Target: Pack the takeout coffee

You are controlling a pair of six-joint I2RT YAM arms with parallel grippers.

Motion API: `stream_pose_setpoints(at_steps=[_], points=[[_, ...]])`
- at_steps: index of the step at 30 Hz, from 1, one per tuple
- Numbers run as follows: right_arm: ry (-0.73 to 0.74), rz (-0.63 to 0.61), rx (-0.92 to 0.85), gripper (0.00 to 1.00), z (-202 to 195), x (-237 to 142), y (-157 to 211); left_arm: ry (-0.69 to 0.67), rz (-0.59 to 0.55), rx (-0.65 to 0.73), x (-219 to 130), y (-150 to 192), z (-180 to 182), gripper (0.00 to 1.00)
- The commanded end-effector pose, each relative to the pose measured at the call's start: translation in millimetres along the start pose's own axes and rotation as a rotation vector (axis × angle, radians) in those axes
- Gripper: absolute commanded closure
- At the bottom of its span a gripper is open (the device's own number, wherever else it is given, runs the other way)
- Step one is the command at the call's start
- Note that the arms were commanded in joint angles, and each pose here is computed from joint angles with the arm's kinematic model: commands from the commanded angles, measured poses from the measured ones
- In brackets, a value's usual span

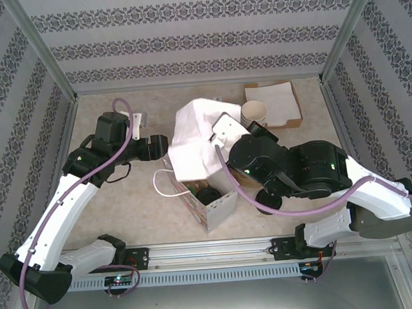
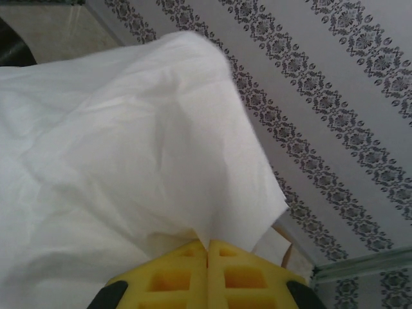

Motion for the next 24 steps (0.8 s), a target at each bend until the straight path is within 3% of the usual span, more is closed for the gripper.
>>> stream_pose_setpoints(at_steps=[1, 12, 20, 24], points=[[0.06, 0.058, -0.088, 1.0, -7.5, -3.8, 14.6, -0.005, -0.013, 0.007, -6.7, -7.2, -5.0, 0.2], [0.155, 0.046, -0.233, 1.0, 7.9, 11.8, -1.8, -0.007, 0.004, -0.008, -10.1, -5.2, -5.7, 0.2], [0.178, 0.125, -0.414, 1.0, 37.7, 40.3, 8.1, 0.003, 0.011, -0.025, -10.4, -1.6, -6.1, 0.2], [0.279, 0.147, -0.42, 1.0, 23.0, 38.5, 9.2, 0.012, 0.02, -0.028, -9.8, -0.9, -7.7, 0.21]])
Point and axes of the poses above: each hand's point on the last joint's axis, 136 mm out from that joint toward the fingers, its own x axis out along the fingers, its own z axis along the line the jaws close on, y = z × x, the point moved 2 cm from there along -x, back along the fingers, and after that the axes turned 2 degrees about -x, right-handed, at the moved point
